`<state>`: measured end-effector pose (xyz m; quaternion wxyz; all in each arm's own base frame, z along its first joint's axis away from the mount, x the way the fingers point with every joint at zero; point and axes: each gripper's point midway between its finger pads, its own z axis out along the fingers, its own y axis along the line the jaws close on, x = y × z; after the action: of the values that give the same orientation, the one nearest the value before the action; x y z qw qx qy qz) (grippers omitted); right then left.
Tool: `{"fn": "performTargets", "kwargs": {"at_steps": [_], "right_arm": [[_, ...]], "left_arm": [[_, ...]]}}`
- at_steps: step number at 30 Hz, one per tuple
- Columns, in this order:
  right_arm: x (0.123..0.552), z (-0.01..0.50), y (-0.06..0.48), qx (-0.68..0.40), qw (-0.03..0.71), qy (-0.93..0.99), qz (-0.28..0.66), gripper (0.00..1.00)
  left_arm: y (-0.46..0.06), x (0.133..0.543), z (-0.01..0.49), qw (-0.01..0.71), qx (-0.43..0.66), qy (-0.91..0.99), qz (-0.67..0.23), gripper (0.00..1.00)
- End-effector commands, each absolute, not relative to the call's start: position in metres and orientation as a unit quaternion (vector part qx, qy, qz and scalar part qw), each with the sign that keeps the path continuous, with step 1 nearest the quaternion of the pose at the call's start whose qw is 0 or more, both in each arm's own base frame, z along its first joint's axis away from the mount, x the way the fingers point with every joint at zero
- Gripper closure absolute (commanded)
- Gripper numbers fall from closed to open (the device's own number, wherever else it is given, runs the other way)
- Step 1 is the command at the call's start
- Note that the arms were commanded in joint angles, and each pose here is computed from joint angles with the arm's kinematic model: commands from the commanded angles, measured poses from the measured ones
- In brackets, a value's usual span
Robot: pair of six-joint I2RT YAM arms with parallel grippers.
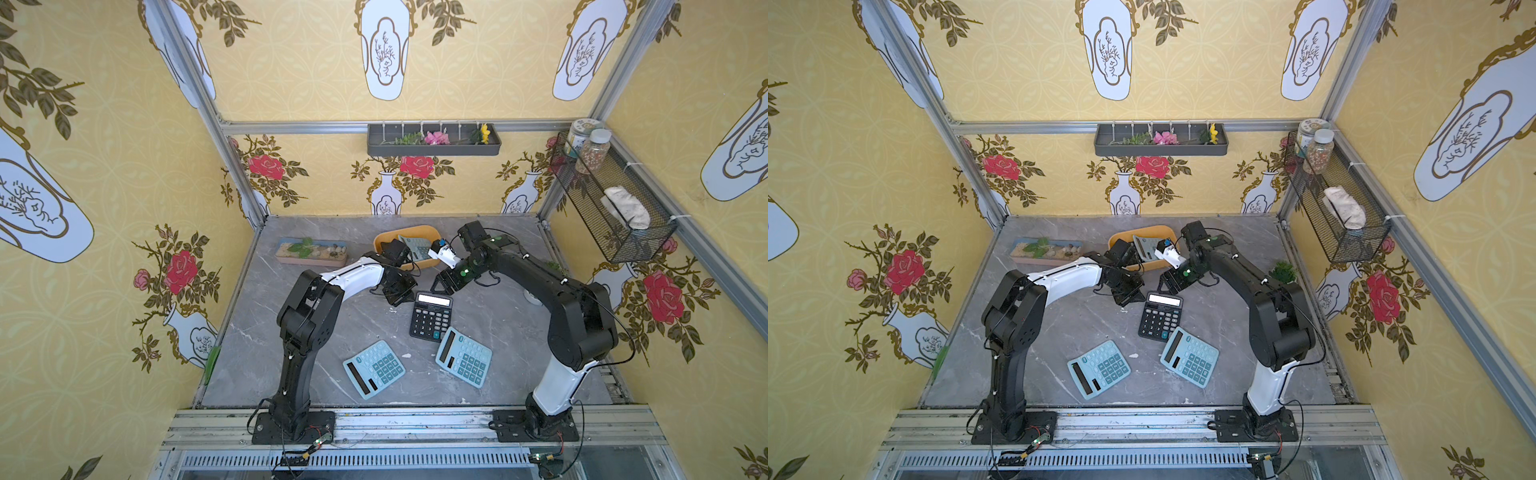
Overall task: Put the calculator in the storage box
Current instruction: Pick up the calculator at the center of the board.
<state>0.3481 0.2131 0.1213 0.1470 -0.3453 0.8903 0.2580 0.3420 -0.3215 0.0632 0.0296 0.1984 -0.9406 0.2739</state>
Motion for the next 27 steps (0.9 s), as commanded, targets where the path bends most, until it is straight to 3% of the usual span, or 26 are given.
{"fn": "performTargets", "kwargs": {"at_steps": [1, 13, 27], "right_arm": [[0.350, 0.113, 0.212, -0.360, 0.140, 0.884, 0.263, 0.30], [0.356, 0.082, 0.214, -0.395, 0.084, 0.873, 0.274, 0.37], [0.345, 0.060, 0.212, -0.400, 0.048, 0.872, 0.278, 0.47]], "left_arm": [[-0.309, 0.330, 0.075, 0.035, 0.191, -0.944, 0.266, 0.93], [-0.238, 0.303, 0.124, 0.011, 0.210, -0.945, 0.249, 0.91], [-0.220, 0.291, 0.129, 0.013, 0.219, -0.944, 0.244, 0.91]]}}
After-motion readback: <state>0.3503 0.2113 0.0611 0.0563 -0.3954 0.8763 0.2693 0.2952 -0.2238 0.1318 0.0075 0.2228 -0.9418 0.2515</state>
